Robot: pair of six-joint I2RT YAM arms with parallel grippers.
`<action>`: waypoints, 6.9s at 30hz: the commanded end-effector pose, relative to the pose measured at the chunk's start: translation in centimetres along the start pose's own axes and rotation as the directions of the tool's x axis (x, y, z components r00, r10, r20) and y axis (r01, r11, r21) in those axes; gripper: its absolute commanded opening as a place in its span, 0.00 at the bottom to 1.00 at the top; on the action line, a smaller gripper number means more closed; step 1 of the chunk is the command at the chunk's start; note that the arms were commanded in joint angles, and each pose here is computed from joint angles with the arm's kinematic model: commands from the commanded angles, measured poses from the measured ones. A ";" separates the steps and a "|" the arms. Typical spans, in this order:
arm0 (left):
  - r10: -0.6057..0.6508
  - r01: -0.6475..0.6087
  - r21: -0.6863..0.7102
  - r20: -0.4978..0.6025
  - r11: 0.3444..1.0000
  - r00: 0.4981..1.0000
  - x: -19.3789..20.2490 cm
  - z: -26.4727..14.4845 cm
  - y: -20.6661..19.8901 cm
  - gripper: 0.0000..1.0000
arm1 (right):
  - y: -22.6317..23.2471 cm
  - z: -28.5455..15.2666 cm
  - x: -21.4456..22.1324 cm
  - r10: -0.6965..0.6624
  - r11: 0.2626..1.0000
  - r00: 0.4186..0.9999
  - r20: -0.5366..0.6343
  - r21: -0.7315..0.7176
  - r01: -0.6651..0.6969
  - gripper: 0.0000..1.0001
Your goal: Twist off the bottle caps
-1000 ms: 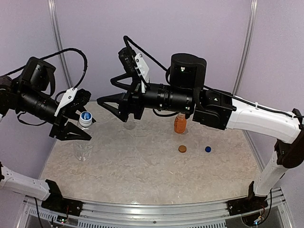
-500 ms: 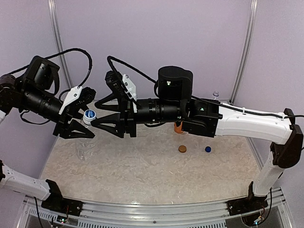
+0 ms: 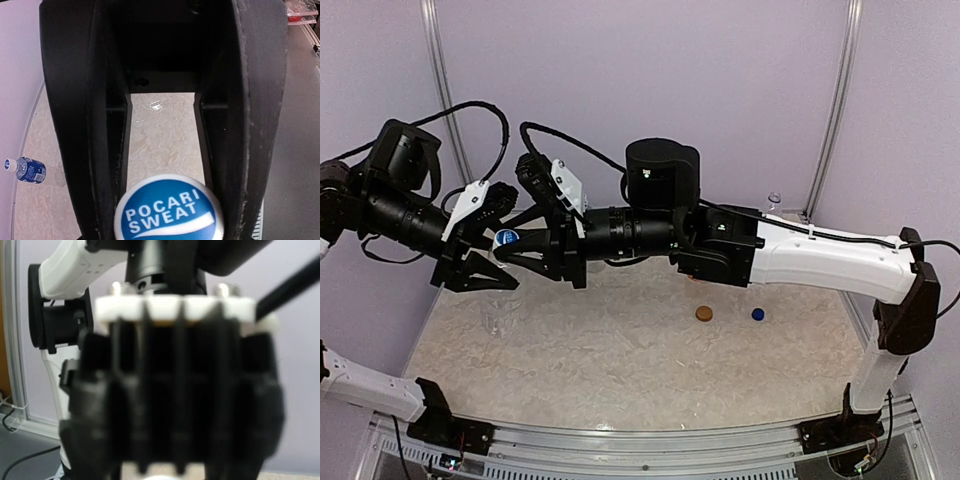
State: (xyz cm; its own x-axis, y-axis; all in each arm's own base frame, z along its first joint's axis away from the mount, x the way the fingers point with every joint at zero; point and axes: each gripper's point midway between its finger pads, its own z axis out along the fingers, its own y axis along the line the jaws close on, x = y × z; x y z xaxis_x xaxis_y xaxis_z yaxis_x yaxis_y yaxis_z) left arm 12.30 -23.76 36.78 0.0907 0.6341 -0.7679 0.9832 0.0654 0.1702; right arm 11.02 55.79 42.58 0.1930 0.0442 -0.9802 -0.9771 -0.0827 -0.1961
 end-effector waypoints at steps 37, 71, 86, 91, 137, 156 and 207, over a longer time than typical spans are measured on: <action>-0.105 0.166 -0.176 0.311 0.970 0.944 -0.2 -0.5 3.3 0.66 | -4.1 -5.5 -5.9 0.224 0.929 0.935 0.274 0.229 -0.290 0.00; 0.478 -0.782 -0.619 -0.668 0.069 0.571 1.3 -4.2 15.9 0.40 | -9.2 -6.2 2.4 0.606 0.759 0.792 0.075 0.245 -0.604 0.63; 0.479 -0.778 -0.621 -0.656 0.098 0.584 1.5 -3.9 15.9 0.39 | -9.3 -6.9 1.7 0.592 0.765 0.798 0.113 0.235 -0.600 0.32; 0.488 -0.789 -0.603 -0.656 0.119 0.576 1.9 -3.4 15.6 0.39 | -9.6 -6.8 2.3 0.598 0.758 0.794 0.108 0.244 -0.604 0.00; 0.267 -0.350 -0.431 -0.242 0.832 0.933 6.6 -0.8 6.9 0.27 | -0.4 -6.2 1.1 -0.443 0.717 0.784 -0.435 0.354 0.601 0.99; 0.365 -0.578 -0.600 -0.450 0.553 0.815 5.9 -1.3 12.6 0.29 | -7.9 -6.3 2.9 0.604 0.753 0.794 0.061 0.282 -0.595 0.70; 0.271 -0.268 0.040 -0.140 0.963 0.952 7.6 -0.8 -3.1 0.23 | 1.1 -3.0 6.1 -0.650 0.374 0.228 -0.725 -0.045 0.926 0.00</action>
State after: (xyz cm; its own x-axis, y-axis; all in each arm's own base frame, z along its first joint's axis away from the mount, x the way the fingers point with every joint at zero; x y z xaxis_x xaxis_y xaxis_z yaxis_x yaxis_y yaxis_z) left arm 12.33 -16.38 29.45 0.2528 0.8408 -0.4787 0.9245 -0.0640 0.3759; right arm 8.47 53.33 35.99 0.8061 -0.5734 -0.1466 -0.2518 -0.1081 -0.9617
